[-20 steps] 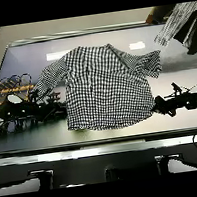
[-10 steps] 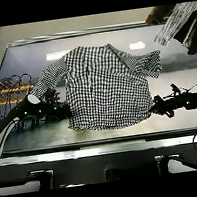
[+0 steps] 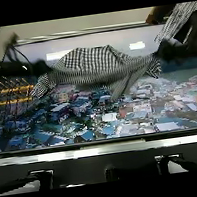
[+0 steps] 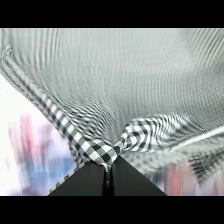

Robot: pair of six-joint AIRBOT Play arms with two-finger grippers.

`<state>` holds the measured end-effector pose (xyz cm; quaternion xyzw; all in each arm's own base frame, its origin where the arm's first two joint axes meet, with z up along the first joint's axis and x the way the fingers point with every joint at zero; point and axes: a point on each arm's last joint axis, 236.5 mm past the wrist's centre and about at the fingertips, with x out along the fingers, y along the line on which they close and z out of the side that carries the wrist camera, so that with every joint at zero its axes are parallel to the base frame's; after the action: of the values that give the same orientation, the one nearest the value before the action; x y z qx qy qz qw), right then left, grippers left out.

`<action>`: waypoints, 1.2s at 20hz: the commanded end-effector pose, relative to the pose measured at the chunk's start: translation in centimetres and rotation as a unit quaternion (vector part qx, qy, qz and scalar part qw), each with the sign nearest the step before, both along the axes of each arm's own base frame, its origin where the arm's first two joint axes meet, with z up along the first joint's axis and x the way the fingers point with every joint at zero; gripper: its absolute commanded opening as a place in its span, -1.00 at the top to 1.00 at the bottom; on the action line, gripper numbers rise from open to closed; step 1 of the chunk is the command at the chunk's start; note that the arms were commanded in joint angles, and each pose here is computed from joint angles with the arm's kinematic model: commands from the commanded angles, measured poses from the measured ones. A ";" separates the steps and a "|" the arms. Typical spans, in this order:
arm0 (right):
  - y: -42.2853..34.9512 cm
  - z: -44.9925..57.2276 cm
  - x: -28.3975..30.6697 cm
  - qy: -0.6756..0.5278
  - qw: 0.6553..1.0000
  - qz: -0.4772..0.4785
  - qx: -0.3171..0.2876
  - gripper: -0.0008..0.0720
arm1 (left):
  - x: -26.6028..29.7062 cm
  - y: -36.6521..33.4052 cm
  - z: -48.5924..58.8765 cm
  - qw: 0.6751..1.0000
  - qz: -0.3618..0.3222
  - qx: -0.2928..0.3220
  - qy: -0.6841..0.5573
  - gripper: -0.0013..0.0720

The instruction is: Fold the clothes and pants, and hang the long-sleeved shirts on hangers.

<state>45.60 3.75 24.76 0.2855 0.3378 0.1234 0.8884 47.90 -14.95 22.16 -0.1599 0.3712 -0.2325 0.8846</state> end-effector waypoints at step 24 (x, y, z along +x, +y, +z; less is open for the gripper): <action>-1.9 18.6 0.7 -0.213 0.973 -0.084 0.025 0.90 | -3.1 4.6 15.5 0.976 0.125 -0.045 -0.171 0.92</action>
<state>37.55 -0.52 50.16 0.2266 0.0307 0.0439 0.9725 38.33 -9.54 44.88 -0.1851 0.0953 -0.1701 0.9632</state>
